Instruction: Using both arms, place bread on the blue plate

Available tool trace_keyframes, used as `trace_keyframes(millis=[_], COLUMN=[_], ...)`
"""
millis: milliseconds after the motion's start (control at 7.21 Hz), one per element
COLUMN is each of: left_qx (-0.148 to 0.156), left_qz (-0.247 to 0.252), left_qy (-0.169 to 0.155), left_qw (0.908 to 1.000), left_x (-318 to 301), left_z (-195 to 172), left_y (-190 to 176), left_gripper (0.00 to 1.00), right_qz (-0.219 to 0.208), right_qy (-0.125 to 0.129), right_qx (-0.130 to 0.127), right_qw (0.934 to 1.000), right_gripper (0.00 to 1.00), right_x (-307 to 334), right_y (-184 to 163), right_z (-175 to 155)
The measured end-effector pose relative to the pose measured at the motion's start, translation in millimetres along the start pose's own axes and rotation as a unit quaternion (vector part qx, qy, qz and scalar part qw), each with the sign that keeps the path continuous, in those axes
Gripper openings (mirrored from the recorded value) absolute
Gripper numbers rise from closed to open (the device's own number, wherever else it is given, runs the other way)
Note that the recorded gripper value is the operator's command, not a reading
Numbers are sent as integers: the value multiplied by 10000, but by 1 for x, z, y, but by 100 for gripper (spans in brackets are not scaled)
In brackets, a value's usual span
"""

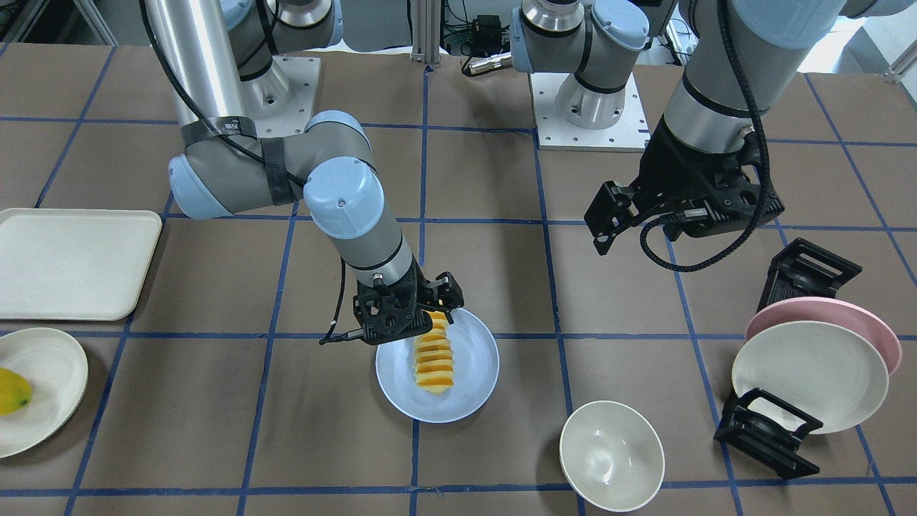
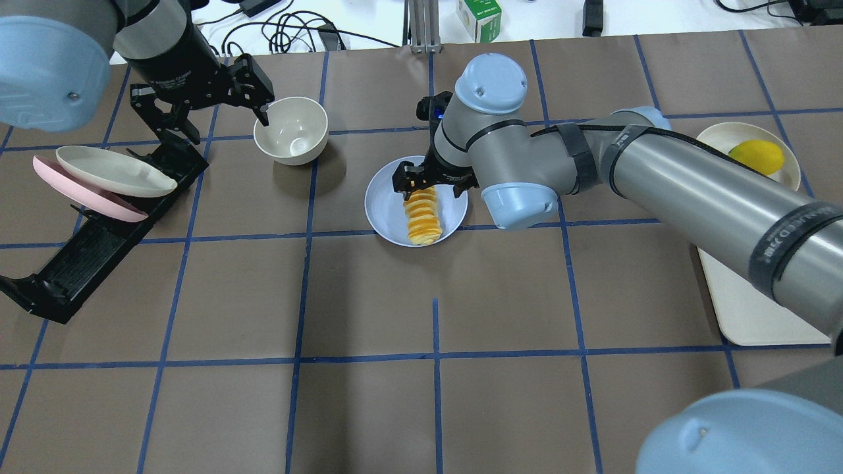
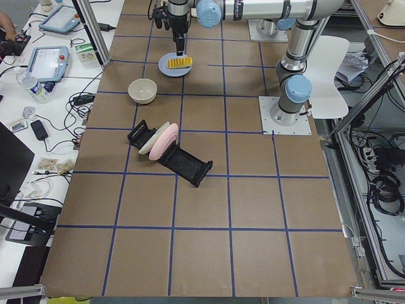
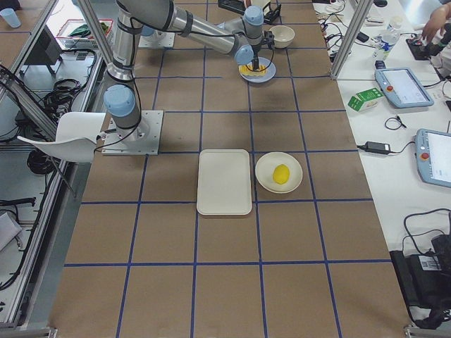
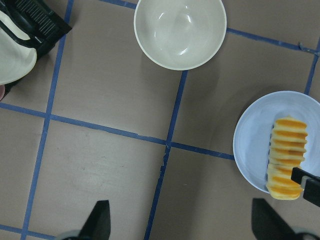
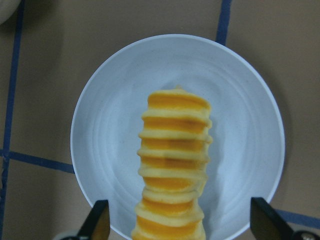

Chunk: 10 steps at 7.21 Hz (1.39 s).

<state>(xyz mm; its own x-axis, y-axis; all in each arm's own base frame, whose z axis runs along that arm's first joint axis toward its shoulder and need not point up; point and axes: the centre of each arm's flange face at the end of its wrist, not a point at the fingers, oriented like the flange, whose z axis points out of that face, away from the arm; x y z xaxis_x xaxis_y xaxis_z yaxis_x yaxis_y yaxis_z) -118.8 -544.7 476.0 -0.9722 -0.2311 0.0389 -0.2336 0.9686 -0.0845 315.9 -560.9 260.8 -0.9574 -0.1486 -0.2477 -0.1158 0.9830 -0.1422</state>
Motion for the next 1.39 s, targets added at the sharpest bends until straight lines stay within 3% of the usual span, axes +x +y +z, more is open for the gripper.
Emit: trace_keyframes(millis=[277, 554, 970, 1109, 1386], left_qx=[-5, -28, -9, -16, -33], left_qz=[57, 88, 99, 93, 82], left_qy=[23, 35, 37, 42, 31], left_qw=[10000, 10000, 9999, 9999, 10000], left_x=[3, 6, 7, 7, 6], left_z=[-1, 0, -1, -1, 0], left_y=[2, 3, 4, 4, 4], left_gripper=[100, 100, 100, 100, 100], right_qz=[96, 159, 21, -44, -331], right_qy=[86, 570, 1012, 1046, 1227], right_qx=[18, -141, -387, -460, -736], right_qw=[9999, 9981, 9941, 9934, 9892], right_gripper=[100, 100, 100, 100, 100], right_x=[48, 100, 90, 85, 92], right_y=[-12, -17, -7, 2, 14], right_z=[-56, -135, -259, -271, -252])
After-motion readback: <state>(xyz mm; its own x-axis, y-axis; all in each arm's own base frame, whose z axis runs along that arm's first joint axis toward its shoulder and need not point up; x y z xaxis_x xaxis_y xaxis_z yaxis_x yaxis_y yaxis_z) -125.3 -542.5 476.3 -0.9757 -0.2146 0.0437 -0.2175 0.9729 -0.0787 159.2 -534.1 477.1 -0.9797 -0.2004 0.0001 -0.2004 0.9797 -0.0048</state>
